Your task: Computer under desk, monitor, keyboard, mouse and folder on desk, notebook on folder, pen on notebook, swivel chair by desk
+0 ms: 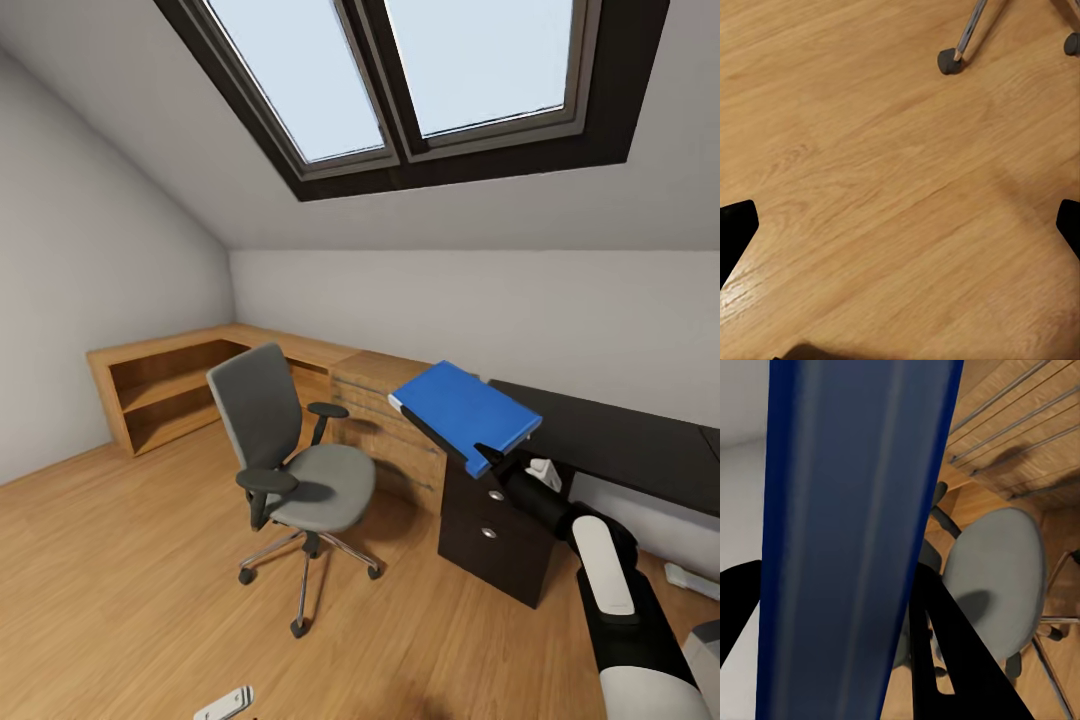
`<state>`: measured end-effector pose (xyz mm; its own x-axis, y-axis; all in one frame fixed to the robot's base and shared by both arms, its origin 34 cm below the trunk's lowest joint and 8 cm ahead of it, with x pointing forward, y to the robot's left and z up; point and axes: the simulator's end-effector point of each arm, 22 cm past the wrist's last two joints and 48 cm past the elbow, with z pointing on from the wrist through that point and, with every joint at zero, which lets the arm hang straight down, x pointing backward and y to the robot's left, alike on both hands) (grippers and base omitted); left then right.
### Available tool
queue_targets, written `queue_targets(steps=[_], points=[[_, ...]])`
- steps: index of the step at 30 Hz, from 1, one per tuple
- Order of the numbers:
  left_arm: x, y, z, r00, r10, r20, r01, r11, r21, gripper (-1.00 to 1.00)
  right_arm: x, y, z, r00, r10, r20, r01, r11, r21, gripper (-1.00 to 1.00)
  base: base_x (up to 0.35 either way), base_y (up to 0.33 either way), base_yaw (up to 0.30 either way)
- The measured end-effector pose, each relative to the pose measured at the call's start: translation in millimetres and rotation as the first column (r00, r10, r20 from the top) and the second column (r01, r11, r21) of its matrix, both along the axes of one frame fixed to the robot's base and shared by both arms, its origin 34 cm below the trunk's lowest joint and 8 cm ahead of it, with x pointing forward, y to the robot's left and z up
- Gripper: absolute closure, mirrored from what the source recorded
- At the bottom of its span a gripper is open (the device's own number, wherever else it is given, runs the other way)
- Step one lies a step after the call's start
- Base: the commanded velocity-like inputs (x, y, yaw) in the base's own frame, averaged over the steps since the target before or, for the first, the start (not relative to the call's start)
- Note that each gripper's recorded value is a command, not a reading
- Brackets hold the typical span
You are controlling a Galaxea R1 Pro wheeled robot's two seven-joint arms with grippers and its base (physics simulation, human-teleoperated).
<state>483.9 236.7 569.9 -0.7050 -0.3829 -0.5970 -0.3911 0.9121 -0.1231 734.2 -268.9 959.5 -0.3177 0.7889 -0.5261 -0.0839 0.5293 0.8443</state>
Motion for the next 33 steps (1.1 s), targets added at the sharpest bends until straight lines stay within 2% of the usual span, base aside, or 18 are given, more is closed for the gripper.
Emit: queue_targets(steps=[7, 11, 18, 33], points=[[0, 0, 0, 1.0, -0.001, 0.0, 0.001, 1.0, 0.0, -1.0, 1, 4, -17, 0.999, 0.004, -0.035, -0.004, 1.0, 0.015, 1.0, 0.053, 0.007, 0.0], [-1, -1, -2, 1.0, -0.005, -0.004, 0.005, 1.0, 0.001, -1.0, 2, 4, -21, 0.999, 0.004, -0.041, -0.004, 1.0, 0.017, 1.0, 0.226, 0.042, 0.0], [-4, -1, -7, 1.0, -0.006, -0.018, 0.006, 1.0, 0.002, -1.0, 4, 4, -27, 0.999, 0.004, -0.051, -0.003, 1.0, 0.017, 1.0, 0.035, 0.006, 0.0], [-6, -2, 15, 1.0, -0.007, -0.03, 0.007, 1.0, 0.001, -1.0, 6, 4, -2, 0.999, 0.017, -0.037, -0.016, 1.0, 0.024, 1.0, 0.002, 0.0, -0.017]])
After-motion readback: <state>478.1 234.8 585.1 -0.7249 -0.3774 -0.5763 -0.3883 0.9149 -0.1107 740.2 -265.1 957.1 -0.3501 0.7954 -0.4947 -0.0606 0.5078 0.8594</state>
